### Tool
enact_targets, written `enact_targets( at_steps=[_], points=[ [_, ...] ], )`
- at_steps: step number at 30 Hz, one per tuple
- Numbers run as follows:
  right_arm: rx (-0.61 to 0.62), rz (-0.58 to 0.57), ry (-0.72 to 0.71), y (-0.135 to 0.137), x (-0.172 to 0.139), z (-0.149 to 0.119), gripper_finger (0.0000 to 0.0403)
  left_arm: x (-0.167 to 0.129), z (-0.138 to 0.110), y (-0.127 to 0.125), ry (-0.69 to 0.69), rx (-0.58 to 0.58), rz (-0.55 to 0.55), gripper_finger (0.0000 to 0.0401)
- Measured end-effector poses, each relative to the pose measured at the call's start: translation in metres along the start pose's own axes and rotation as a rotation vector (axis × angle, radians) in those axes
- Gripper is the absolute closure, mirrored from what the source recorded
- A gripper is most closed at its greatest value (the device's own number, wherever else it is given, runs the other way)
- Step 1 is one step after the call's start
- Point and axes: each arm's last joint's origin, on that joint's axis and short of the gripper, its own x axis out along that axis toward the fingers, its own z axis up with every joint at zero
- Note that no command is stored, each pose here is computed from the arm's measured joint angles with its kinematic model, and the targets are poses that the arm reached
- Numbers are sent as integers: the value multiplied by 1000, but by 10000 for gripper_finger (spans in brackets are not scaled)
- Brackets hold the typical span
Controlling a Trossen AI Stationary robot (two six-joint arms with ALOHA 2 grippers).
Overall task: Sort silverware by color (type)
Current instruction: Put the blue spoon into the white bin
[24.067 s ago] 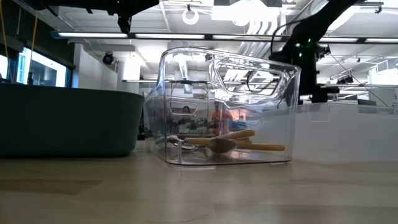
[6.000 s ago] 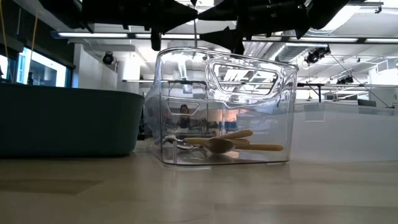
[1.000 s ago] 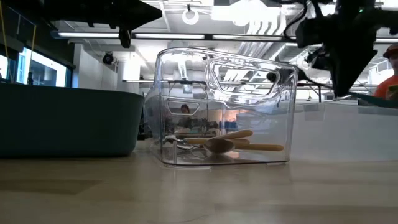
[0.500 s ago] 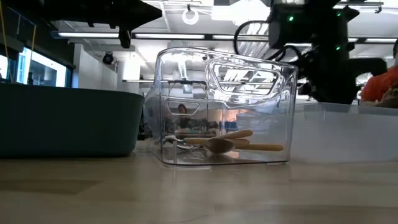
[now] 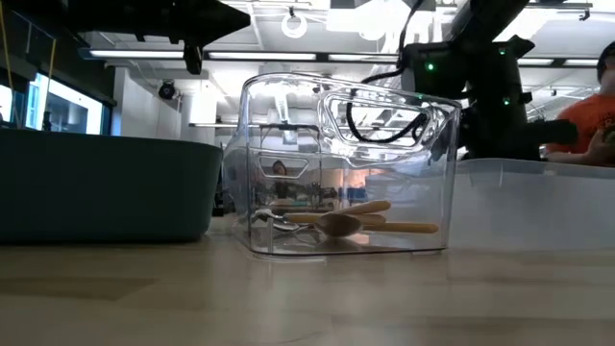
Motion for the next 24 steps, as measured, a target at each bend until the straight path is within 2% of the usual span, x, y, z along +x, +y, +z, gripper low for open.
enact_targets(
  at_steps=[17, 24],
  points=[
    [0, 1, -12, 0, 4, 4, 365, 0, 0, 0, -1, 0, 0, 401],
    [1, 0, -6, 0, 4, 3, 295, 0, 0, 0, -1, 0, 1, 401]
  ],
)
